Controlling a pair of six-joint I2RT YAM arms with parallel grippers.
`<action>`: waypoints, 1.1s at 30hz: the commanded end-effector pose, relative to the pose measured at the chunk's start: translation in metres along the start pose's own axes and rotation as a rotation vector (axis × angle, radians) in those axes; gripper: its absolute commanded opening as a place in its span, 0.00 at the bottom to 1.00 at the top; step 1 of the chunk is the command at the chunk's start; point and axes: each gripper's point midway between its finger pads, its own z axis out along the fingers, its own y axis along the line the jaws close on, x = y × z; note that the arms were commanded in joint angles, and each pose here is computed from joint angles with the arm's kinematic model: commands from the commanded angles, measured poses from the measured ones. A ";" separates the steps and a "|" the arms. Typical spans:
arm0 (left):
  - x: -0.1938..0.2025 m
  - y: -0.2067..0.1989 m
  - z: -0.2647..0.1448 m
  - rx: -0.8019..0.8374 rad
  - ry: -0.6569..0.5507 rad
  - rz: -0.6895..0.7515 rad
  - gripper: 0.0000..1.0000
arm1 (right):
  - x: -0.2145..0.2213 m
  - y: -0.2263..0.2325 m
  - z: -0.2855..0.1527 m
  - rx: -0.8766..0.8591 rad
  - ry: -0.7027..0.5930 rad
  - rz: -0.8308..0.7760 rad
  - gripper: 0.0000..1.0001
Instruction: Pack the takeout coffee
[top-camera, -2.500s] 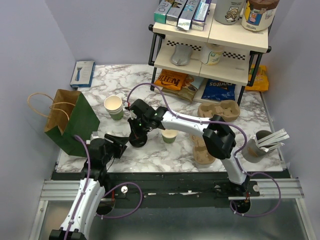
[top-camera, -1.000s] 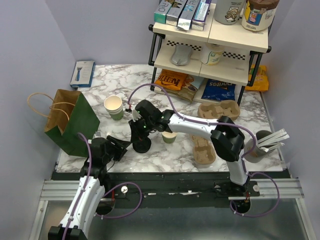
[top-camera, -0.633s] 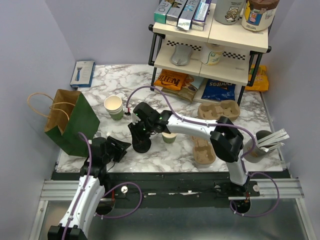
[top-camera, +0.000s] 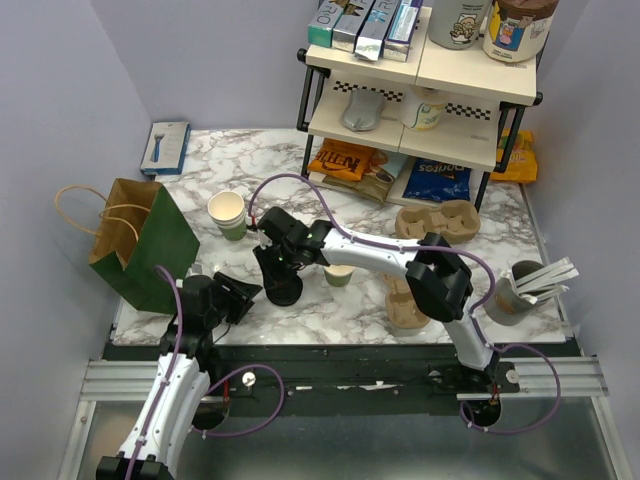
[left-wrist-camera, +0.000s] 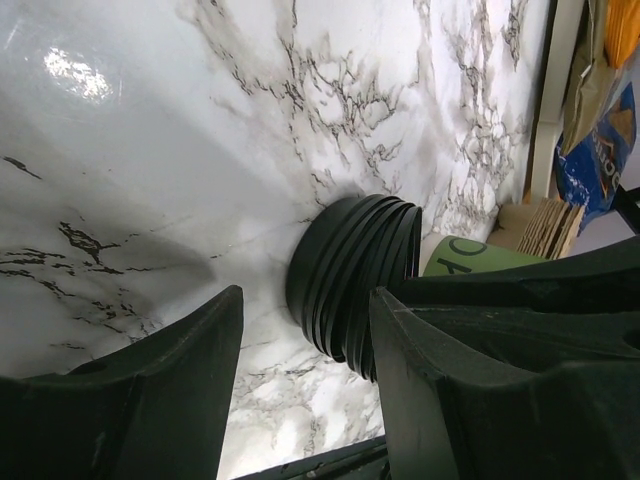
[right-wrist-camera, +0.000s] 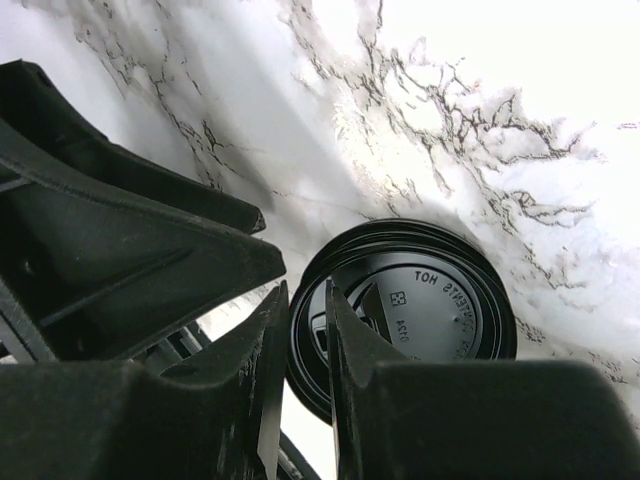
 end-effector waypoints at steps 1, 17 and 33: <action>0.003 -0.002 -0.004 0.001 0.018 0.004 0.62 | 0.006 0.000 0.005 0.023 0.029 0.016 0.29; 0.003 -0.001 -0.005 0.003 0.012 -0.004 0.62 | 0.012 0.005 0.003 0.021 0.051 0.030 0.31; 0.017 -0.005 0.000 0.058 0.093 -0.002 0.62 | 0.006 0.012 -0.007 -0.002 0.010 0.044 0.01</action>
